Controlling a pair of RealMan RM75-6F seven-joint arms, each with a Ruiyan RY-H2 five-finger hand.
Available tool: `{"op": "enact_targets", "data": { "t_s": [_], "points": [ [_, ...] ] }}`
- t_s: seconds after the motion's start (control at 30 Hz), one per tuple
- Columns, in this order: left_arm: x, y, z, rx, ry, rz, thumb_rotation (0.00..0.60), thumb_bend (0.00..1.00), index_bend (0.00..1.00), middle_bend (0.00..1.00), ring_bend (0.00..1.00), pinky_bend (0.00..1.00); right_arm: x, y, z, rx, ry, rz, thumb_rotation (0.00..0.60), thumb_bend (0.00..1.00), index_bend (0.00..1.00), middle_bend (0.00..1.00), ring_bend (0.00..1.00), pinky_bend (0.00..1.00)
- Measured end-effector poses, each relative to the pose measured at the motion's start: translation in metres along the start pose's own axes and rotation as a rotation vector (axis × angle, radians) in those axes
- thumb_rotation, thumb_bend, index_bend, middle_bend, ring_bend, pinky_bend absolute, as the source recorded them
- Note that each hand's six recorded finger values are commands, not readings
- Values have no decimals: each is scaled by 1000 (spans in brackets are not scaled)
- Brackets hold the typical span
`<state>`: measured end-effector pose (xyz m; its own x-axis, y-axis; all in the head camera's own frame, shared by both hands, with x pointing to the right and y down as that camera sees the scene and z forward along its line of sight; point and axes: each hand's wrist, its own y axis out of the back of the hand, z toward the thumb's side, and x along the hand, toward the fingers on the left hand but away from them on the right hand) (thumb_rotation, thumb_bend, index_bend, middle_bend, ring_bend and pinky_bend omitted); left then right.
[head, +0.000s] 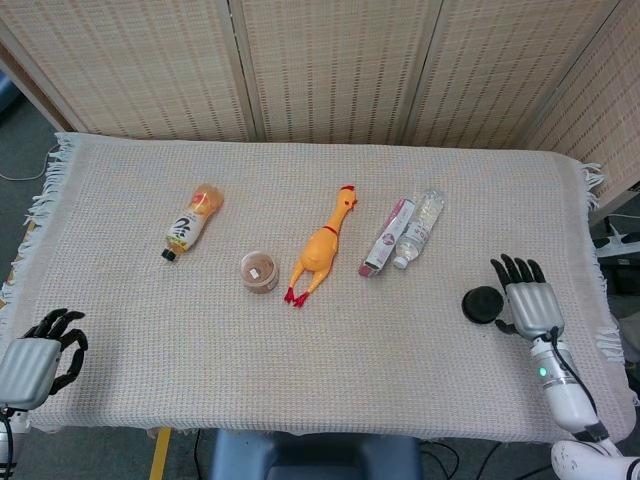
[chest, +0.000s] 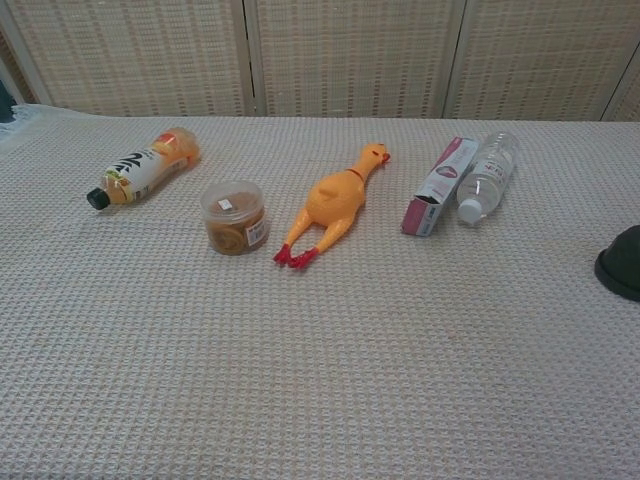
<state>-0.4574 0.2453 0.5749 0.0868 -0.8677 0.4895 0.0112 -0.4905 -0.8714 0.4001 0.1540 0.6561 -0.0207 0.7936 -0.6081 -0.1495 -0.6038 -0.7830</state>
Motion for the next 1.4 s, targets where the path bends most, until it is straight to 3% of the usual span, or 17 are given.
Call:
{"op": "enact_targets", "data": {
  "t_s": [0.1,0.23,0.4,0.67,0.87,1.03,1.17,1.4],
  "points": [
    [0,-1,1,4,-2,-6,600,531,592,238,165,419,7,-1,1,13,12,-45,600,98,0,0,0,18],
    [0,-1,1,5,-3,-4,600,531,592,239,165,419,9,-13,5,15,31,-31,600,98,4,0,0,112],
    [0,-1,0,3,2,-6,600,532,592,239,165,420,2,-16,7,7,32,-29,600,99,98,82,18,187],
    [0,-1,0,2,1,-5,600,532,594,239,166,420,-8,-21,8,8,9,-14,600,99,329,293,232,377],
    [0,-1,0,3,1,-5,600,532,591,239,165,420,-12,-24,6,17,-8,-6,600,99,475,372,359,507],
    [0,-1,0,3,2,-7,600,531,590,239,166,420,-14,-26,5,26,-18,0,600,98,481,382,371,522],
    [0,-1,0,3,1,-7,600,531,590,239,166,420,-14,-27,5,33,-15,4,600,99,383,377,358,522],
    [0,-1,0,2,2,-8,600,533,590,240,166,420,-14,-30,6,42,-5,25,600,99,268,252,303,508]
  ]
}}
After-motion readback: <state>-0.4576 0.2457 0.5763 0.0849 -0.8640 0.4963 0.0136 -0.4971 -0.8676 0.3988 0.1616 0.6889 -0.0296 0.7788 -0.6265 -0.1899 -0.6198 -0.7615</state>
